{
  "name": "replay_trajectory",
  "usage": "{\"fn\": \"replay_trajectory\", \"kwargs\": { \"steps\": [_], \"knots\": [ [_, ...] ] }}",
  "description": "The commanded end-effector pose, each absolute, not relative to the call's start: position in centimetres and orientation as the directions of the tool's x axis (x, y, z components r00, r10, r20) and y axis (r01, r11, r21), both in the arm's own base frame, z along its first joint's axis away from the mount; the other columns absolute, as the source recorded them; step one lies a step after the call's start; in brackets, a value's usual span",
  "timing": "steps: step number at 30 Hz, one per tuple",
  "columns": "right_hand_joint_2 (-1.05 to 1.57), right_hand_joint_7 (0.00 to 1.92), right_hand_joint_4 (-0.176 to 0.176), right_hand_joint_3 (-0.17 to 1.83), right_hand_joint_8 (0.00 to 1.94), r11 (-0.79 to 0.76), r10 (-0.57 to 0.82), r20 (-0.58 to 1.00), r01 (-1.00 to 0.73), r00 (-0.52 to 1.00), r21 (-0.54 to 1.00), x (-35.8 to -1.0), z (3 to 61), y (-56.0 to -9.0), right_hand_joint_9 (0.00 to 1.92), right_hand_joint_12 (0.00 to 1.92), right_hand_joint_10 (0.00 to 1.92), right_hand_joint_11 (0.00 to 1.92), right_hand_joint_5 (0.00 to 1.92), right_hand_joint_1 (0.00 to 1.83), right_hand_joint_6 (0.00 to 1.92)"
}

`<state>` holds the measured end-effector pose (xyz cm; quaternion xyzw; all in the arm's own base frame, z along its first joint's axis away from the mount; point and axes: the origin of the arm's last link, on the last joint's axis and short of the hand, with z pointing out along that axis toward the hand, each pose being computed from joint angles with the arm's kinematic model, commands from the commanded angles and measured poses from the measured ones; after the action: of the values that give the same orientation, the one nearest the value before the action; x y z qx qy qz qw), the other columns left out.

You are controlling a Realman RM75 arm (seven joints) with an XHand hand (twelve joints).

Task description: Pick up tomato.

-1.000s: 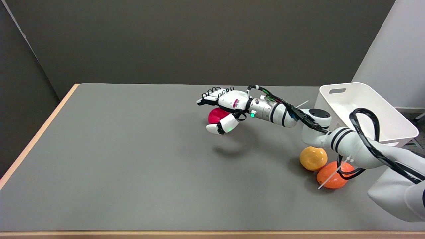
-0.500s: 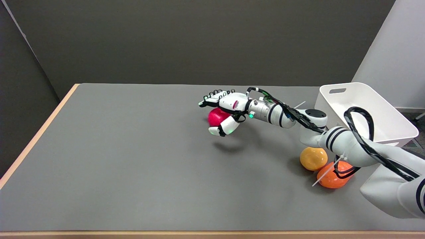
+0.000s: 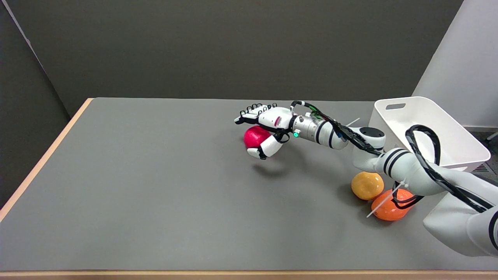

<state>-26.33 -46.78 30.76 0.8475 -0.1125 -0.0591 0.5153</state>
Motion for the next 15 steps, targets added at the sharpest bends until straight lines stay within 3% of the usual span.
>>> {"fn": "replay_trajectory", "kwargs": {
  "steps": [1,8,10,15],
  "knots": [
    [0.56,0.07,0.071,0.96,0.27,-0.450,-0.253,0.006,-0.123,0.967,0.885,-26.4,31.1,-46.3,0.03,0.88,0.32,0.00,0.10,0.48,0.42],
    [0.56,0.08,0.070,0.96,0.27,-0.478,-0.252,0.004,-0.128,0.968,0.869,-26.6,30.3,-45.7,0.02,0.89,0.33,0.00,0.10,0.48,0.43],
    [0.56,0.05,0.069,0.99,0.31,-0.487,-0.247,0.003,-0.127,0.969,0.864,-26.5,30.1,-45.6,0.00,0.87,0.33,0.00,0.09,0.61,0.47],
    [0.60,0.12,0.067,0.90,0.22,-0.490,-0.245,-0.007,-0.118,0.970,0.864,-26.4,30.4,-45.3,0.01,0.93,0.47,0.00,0.15,0.51,0.36]
  ]
}}
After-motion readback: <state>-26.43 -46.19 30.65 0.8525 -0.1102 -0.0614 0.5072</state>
